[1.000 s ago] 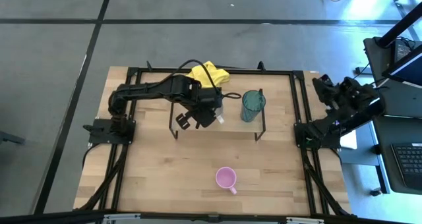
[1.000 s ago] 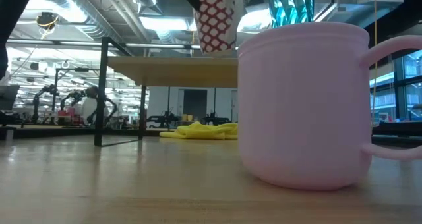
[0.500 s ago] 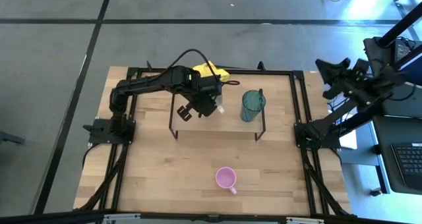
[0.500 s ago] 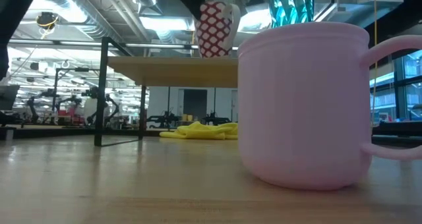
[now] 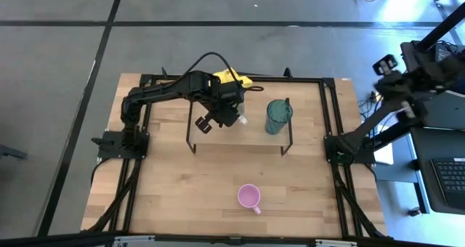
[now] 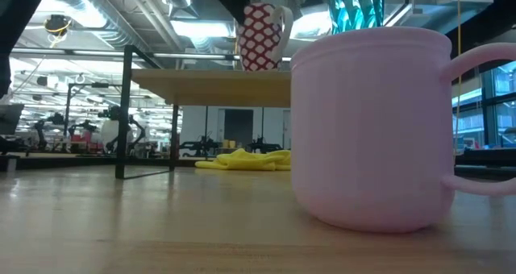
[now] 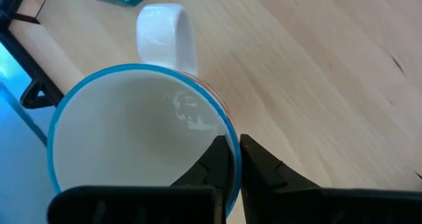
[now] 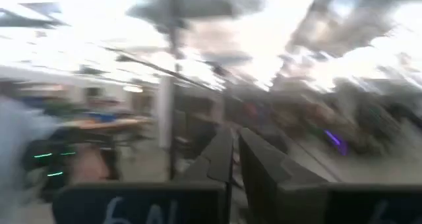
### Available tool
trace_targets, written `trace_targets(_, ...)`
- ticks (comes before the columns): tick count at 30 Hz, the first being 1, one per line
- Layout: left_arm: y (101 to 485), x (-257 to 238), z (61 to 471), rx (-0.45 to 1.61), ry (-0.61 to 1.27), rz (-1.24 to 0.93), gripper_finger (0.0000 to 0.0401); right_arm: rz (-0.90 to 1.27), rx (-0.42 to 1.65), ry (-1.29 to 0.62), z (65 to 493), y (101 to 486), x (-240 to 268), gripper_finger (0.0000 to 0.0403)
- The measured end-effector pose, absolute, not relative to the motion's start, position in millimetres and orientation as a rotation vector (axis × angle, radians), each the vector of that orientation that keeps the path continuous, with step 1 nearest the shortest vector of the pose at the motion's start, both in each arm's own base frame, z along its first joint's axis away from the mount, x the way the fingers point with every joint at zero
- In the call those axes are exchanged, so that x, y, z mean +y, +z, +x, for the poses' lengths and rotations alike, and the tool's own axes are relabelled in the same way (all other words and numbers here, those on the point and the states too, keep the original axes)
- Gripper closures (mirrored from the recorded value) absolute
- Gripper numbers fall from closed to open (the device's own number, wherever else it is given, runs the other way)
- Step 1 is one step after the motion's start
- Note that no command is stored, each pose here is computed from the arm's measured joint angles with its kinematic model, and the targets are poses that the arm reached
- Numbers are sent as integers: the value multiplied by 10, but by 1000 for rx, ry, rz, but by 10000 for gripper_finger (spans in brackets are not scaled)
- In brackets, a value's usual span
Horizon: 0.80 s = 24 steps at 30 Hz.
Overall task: Stack small to large cups/mugs on shelf
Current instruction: Put the red mug on the shelf
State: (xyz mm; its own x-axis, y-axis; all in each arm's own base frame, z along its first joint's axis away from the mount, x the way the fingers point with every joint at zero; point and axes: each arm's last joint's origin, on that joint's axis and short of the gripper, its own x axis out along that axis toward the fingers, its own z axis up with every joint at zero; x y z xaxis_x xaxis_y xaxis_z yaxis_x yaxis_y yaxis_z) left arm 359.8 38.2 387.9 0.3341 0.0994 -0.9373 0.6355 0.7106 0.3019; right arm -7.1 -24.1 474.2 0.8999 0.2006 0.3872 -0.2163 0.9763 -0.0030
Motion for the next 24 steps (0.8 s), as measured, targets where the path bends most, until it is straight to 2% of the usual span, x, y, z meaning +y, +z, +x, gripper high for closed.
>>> trace_targets(2,3879,382,3598,1200,-395,734,388,-47,-450,305,-86,4807,-233,373)
trace_targets(5,3880,383,3598,1199,-396,733,389,-127,-487,300,-51,4881,-214,373)
trace_targets(13,3880,443,3591,1205,-380,724,390,-316,-306,-184,81,5198,-278,373)
trace_targets(18,3880,479,3589,1206,-373,721,390,-279,-122,-427,-122,5397,-659,373)
trace_targets(24,3881,477,3590,1204,-373,721,390,-133,10,-374,-165,5403,-1163,373)
